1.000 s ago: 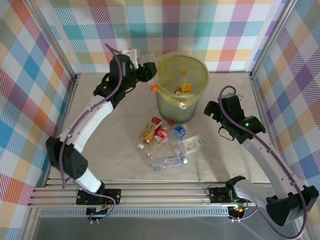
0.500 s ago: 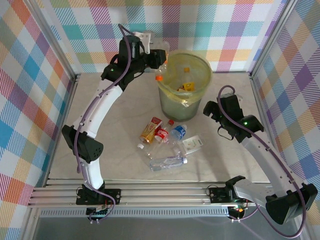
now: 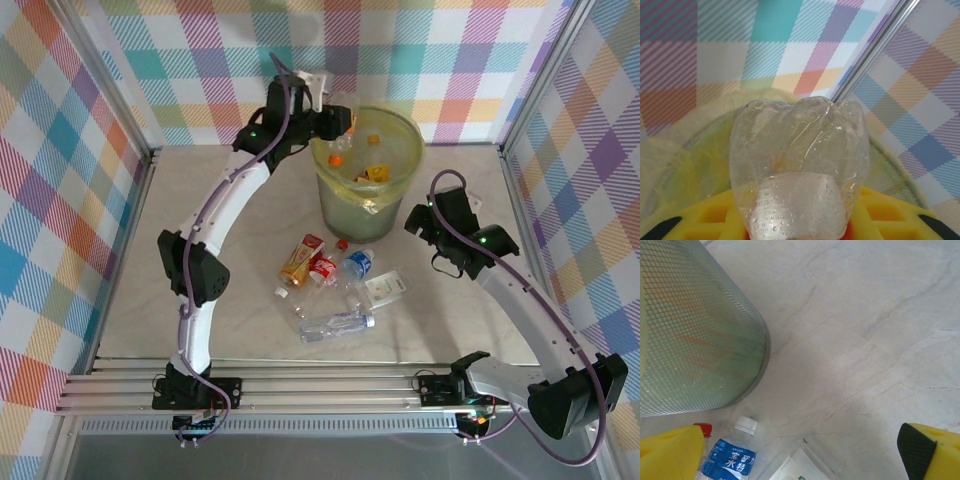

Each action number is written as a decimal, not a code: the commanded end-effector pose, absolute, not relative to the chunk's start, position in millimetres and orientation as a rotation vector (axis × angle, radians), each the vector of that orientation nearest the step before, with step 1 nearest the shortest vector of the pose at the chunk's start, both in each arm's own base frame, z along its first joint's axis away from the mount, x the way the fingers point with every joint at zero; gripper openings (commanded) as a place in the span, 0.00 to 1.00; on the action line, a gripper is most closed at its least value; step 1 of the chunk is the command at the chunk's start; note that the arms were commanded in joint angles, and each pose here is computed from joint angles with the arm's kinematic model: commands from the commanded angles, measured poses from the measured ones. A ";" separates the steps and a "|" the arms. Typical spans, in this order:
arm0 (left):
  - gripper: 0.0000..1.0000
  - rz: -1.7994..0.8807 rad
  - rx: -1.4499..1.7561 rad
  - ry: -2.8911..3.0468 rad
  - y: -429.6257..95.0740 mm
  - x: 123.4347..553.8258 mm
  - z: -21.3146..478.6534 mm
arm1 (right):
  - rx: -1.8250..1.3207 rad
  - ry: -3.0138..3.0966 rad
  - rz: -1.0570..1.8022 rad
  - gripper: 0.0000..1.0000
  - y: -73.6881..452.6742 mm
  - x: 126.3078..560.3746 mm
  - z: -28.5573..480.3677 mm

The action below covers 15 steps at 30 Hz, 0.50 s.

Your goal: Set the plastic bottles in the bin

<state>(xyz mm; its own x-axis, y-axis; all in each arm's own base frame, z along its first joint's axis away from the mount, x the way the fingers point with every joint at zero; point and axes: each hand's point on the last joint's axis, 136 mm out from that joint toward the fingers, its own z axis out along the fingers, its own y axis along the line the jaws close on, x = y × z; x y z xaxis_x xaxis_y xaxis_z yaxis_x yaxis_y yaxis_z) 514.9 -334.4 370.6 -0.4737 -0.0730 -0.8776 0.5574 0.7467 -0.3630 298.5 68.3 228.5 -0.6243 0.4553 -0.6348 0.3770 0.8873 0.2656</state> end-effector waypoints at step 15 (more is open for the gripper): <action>0.78 -0.749 0.440 1.932 -347.6 512.6 364.9 | 0.764 2.487 0.176 1.00 67.9 250.8 168.8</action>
